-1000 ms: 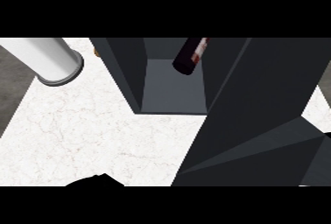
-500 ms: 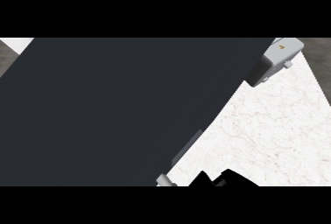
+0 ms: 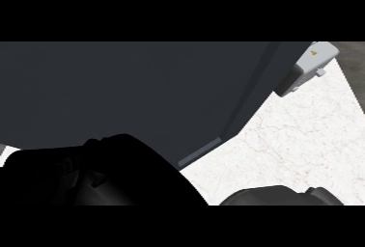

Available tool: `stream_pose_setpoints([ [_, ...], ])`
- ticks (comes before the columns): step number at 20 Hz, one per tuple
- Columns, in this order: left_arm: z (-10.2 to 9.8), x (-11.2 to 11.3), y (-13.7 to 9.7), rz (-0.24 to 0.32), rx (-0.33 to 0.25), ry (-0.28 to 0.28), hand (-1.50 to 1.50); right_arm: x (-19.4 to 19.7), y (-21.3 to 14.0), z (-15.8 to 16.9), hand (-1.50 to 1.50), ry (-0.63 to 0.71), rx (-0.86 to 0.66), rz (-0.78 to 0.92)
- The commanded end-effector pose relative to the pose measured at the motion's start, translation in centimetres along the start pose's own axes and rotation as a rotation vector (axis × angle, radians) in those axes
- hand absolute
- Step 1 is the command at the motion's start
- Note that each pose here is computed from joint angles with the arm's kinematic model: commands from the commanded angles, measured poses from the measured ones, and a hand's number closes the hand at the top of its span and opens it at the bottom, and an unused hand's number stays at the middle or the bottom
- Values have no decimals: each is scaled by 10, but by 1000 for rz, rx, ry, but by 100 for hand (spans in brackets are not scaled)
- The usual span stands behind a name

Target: Pick up the wine, place it into the cabinet and close the cabinet

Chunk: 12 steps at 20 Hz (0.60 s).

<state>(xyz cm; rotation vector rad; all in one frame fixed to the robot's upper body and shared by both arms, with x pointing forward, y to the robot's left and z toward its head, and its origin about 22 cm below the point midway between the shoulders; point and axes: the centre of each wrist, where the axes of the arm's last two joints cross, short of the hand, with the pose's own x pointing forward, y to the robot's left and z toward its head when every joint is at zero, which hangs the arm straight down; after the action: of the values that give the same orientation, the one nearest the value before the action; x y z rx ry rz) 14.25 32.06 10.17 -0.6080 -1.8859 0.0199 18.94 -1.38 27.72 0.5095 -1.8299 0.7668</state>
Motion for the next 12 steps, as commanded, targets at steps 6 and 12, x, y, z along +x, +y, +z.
stream_pose_setpoints([
  [6,1,34,33,13,-41,-1,150,-29,-13,-87,150,43,-179,55],
  [12,4,43,50,18,-36,5,150,-64,-44,-125,150,103,-272,61],
])
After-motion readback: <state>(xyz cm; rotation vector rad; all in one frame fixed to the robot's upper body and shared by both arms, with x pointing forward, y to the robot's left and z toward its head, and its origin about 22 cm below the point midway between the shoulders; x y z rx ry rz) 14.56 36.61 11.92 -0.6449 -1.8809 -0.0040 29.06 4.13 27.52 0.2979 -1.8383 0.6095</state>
